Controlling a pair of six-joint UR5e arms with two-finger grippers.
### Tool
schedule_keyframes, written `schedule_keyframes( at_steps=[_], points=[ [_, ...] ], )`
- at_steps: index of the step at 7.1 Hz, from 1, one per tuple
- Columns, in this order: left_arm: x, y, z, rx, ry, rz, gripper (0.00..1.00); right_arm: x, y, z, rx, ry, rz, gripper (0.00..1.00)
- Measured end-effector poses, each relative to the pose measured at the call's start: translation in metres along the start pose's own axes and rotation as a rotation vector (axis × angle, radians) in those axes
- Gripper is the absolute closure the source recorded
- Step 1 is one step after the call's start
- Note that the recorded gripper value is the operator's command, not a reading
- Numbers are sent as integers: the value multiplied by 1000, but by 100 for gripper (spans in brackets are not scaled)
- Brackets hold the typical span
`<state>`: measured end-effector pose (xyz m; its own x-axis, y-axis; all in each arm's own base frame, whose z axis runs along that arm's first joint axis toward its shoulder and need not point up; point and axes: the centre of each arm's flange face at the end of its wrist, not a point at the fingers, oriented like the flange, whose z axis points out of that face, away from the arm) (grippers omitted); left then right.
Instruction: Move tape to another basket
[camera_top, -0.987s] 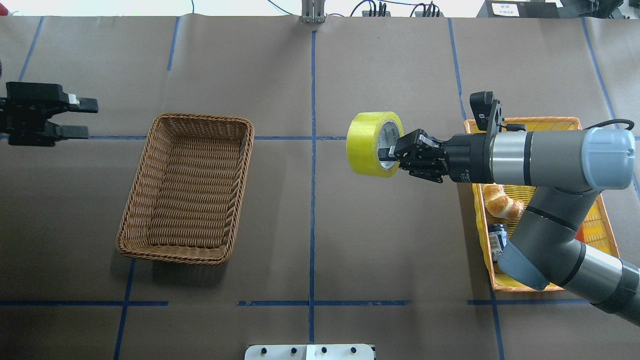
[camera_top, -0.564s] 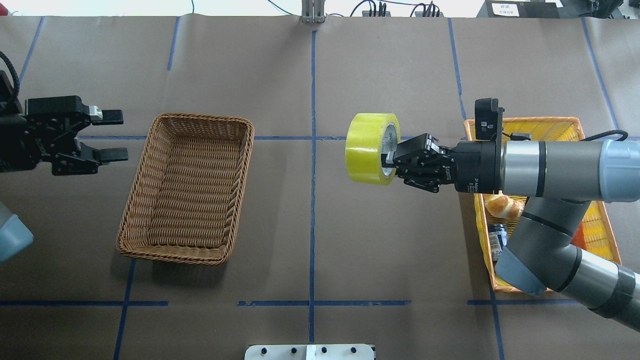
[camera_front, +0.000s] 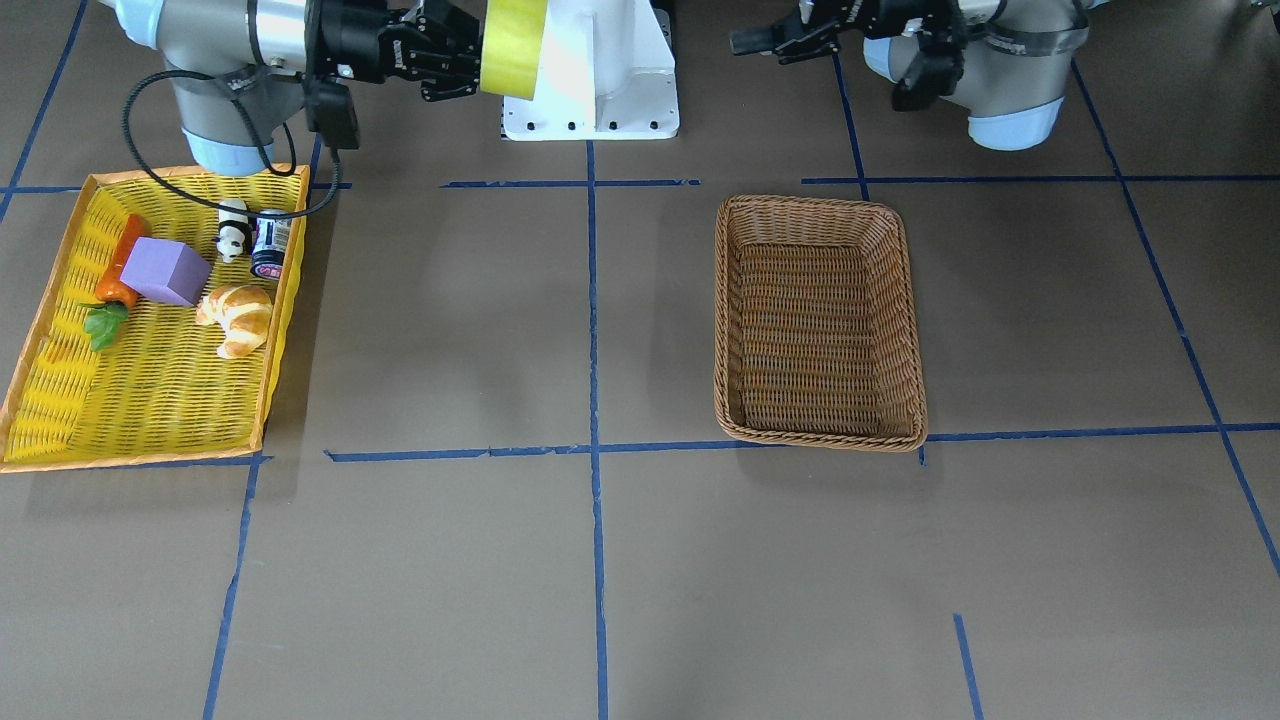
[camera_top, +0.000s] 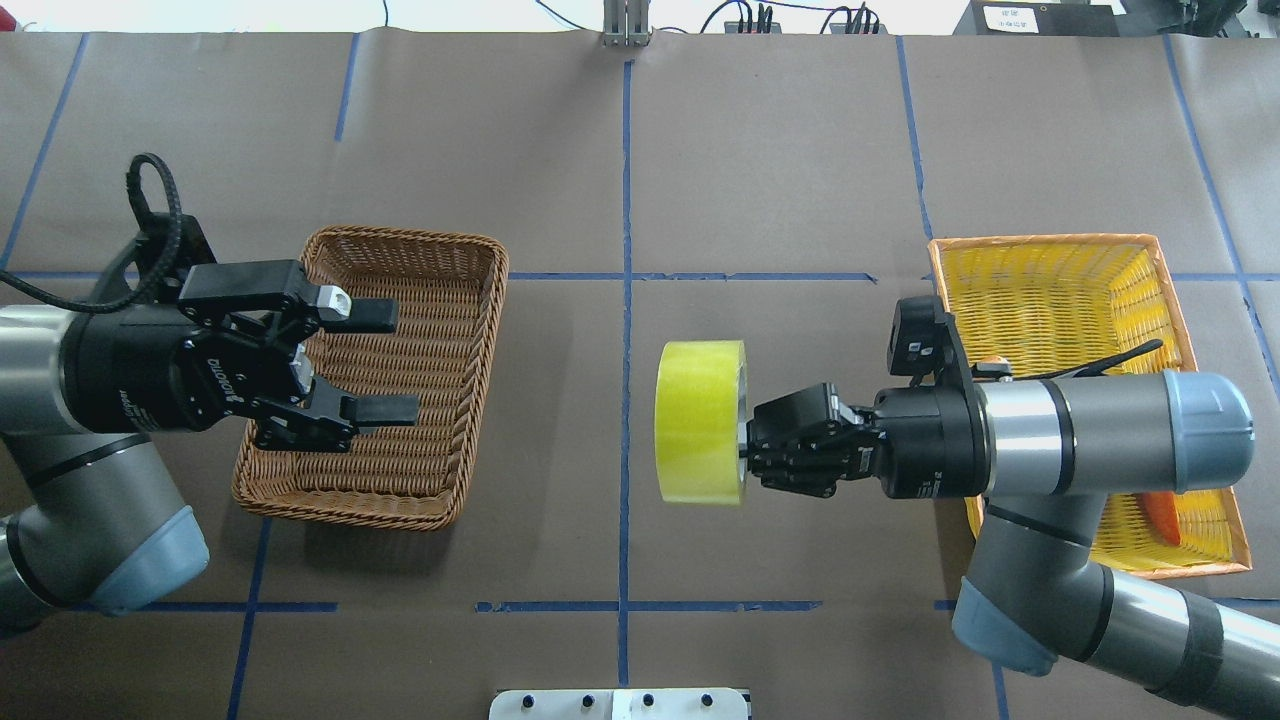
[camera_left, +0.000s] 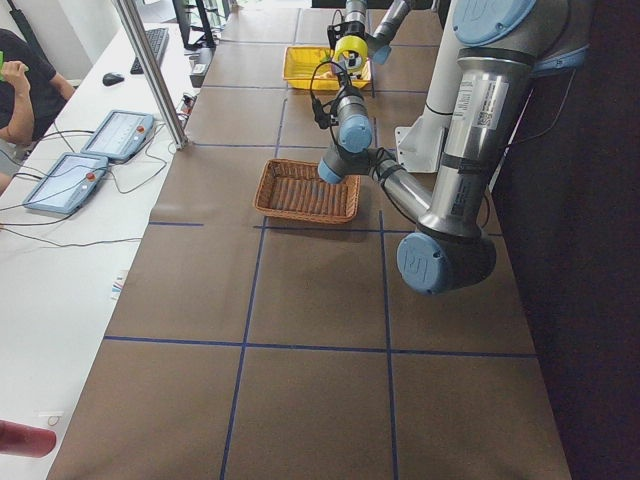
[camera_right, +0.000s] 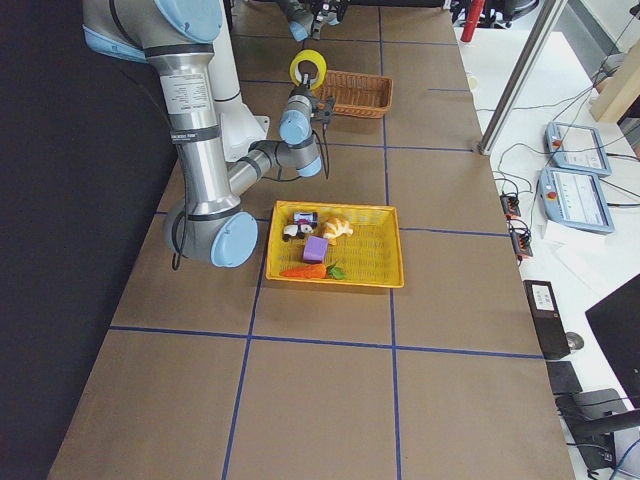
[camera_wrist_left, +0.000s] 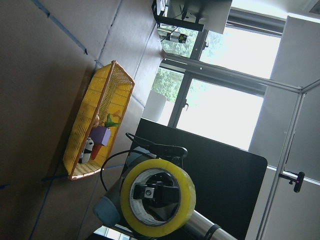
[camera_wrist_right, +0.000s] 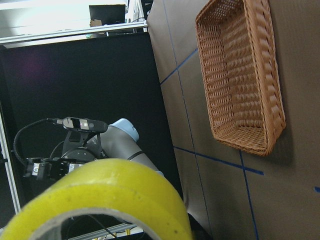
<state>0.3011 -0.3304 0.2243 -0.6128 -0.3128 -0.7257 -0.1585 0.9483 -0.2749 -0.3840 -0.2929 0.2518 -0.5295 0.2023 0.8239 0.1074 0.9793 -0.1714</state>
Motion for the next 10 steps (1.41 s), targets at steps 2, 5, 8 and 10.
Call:
schedule_keyframes(
  at_steps=[2, 5, 8, 10],
  points=[
    [-5, 16, 26, -59, 7, -23, 0, 9, 23, 20, -60, -7, 24, 99],
    [-14, 29, 51, -106, 9, -49, 0, 7, 35, 38, -90, -26, 34, 99],
    [-19, 38, 68, -122, 12, -69, 0, 6, 42, 58, -86, -45, 49, 99],
    [-26, 48, 80, -119, 36, -92, 0, 8, 45, 64, -76, -54, 57, 99]
  ],
)
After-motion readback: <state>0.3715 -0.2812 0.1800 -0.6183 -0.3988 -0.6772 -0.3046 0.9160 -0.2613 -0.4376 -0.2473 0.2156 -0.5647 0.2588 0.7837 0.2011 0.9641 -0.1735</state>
